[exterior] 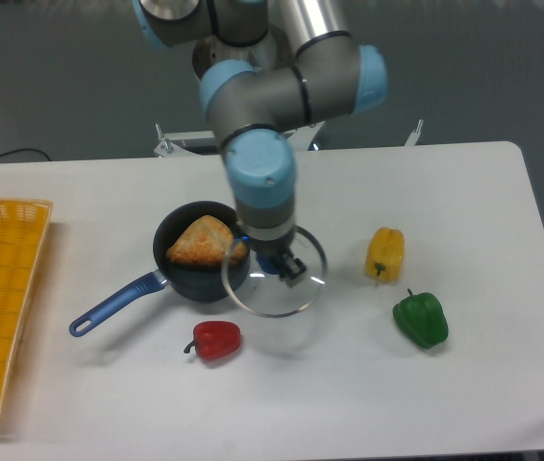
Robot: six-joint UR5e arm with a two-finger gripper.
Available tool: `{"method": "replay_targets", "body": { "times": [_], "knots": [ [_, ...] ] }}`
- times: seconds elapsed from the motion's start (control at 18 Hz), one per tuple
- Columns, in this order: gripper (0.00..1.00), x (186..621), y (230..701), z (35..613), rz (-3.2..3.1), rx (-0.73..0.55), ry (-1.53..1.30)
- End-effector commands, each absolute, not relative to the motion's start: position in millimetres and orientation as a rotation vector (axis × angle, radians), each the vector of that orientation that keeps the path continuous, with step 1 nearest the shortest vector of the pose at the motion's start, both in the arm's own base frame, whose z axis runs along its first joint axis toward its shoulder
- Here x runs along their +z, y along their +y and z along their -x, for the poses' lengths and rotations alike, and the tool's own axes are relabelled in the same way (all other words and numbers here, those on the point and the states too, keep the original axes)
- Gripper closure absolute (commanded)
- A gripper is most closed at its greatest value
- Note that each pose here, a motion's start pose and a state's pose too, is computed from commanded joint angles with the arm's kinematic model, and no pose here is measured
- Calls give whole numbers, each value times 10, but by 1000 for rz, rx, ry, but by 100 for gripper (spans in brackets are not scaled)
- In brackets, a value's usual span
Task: Close the pot lid
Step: 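Lower the held glass lid onto the saucepan rim, then hold the lid on the saucepan and adjust its seating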
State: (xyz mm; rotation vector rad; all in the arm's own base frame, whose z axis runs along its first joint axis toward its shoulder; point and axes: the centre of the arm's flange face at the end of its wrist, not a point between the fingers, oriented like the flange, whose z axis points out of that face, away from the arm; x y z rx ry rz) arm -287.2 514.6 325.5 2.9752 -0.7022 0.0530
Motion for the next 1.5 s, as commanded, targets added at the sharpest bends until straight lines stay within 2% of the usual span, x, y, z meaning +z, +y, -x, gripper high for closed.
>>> {"method": "replay_targets", "body": {
  "times": [0.61, 1.5],
  "knots": [
    [65, 3118, 5272, 2151, -2957, 80, -722],
    [65, 3010, 5080, 2001, -2936, 98, -730]
  ]
}}
